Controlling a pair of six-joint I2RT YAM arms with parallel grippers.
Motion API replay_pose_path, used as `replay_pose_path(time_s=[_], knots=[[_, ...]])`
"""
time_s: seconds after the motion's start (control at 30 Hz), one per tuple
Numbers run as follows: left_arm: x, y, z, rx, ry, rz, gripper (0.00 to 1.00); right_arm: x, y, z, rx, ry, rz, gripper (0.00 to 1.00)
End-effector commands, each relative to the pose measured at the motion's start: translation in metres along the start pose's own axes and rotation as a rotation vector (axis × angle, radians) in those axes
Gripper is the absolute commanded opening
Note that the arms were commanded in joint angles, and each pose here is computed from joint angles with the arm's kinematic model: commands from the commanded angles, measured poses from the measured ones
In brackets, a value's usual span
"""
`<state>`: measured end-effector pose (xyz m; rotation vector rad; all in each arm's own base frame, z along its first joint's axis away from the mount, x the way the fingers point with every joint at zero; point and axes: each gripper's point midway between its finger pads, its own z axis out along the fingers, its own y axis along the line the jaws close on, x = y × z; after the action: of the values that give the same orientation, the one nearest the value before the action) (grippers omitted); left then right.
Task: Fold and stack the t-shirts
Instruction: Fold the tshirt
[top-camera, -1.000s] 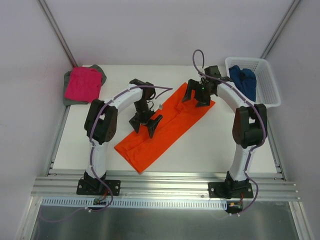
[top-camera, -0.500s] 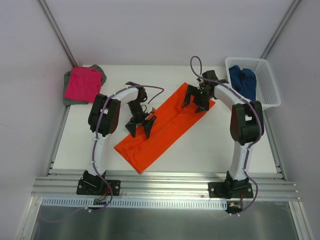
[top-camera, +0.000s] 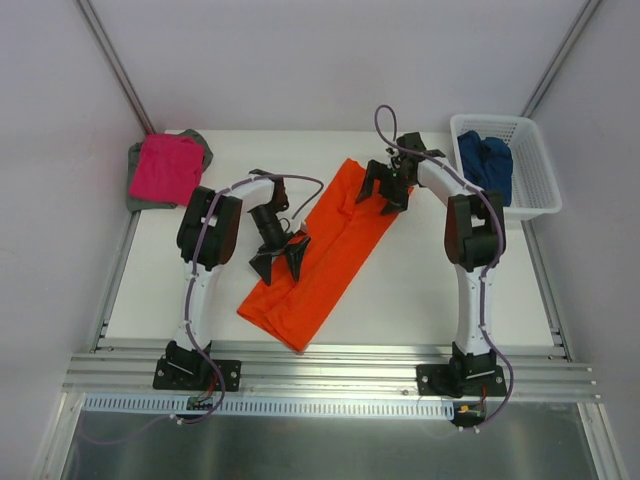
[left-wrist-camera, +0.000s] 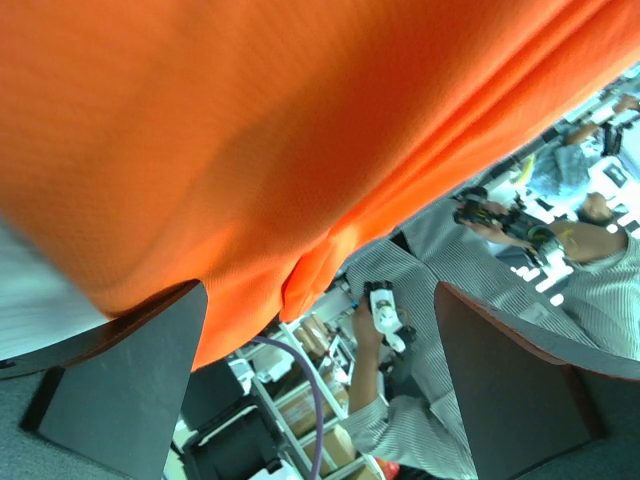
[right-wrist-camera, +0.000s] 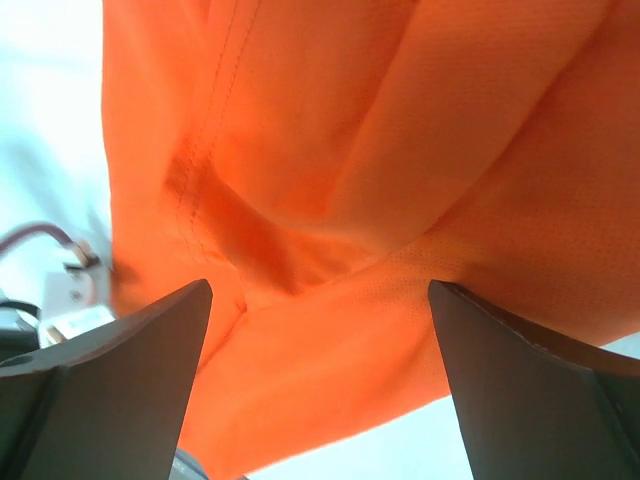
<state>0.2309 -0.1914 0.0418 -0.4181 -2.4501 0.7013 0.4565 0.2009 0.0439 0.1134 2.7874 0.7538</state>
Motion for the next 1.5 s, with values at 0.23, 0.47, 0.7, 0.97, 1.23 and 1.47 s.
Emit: replay_pose_path(time_s=[0.23,0.47,0.7,0.97,1.23,1.47], knots=[[0.007,-0.028,0.007,0.042,0.000,0.077,0.99,-0.037,-0.001,0.042,-0.036,-0.039,0.025,0.96],[0.023,-0.063,0.031,0.038,0.061,0.161,0.99,-0.066,0.011,0.051,-0.079,-0.109,0.021,0.96],[0.012,-0.081,0.050,0.021,0.093,0.211,0.99,-0.073,0.015,0.056,-0.107,-0.115,0.026,0.96],[0.013,-0.074,0.043,-0.052,0.068,0.240,0.99,-0.064,0.015,0.044,-0.096,-0.106,0.003,0.96],[0.028,-0.067,-0.019,-0.307,-0.154,0.365,0.99,-0.025,0.038,-0.054,0.042,-0.195,-0.114,0.96],[0.046,-0.051,-0.039,-0.323,-0.213,0.338,0.99,0.033,0.042,-0.114,0.072,-0.202,-0.122,0.96]])
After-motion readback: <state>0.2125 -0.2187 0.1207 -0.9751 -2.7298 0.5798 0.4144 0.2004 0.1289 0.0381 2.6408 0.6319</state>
